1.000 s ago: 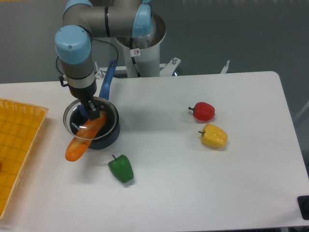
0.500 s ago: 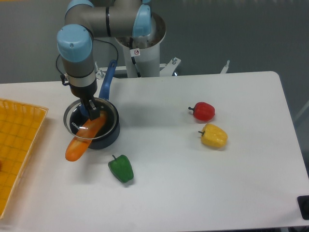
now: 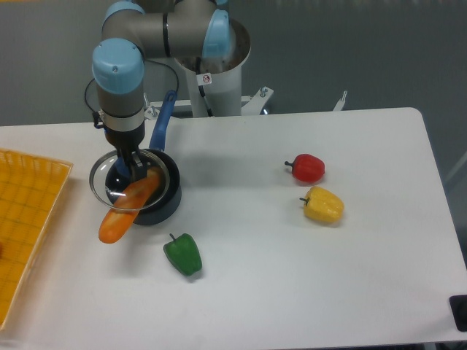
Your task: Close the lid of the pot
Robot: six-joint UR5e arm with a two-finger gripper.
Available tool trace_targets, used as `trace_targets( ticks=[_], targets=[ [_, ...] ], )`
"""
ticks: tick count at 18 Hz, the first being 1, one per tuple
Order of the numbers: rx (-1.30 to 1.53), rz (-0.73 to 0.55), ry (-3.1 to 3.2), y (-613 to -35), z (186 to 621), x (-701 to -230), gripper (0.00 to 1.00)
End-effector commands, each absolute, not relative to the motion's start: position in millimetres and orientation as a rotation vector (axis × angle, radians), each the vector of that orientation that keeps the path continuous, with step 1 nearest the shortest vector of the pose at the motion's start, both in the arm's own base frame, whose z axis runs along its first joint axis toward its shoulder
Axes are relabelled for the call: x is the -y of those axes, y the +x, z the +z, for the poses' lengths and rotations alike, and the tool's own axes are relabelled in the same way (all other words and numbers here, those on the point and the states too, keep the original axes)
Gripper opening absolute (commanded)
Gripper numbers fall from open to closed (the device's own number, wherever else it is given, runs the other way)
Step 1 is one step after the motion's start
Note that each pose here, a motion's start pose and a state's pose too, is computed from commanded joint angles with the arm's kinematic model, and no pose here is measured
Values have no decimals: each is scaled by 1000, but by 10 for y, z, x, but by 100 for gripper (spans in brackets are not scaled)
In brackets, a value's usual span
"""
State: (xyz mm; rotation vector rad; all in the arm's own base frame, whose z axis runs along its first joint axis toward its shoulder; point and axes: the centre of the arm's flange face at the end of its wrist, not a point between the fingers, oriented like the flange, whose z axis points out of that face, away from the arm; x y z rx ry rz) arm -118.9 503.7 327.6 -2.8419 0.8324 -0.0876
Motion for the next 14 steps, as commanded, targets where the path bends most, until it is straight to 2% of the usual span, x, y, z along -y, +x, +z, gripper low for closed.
trace_targets(
  ticks=[14],
  targets=[
    [-863,-99,-2853,-1218,3166,-4939,44]
  ],
)
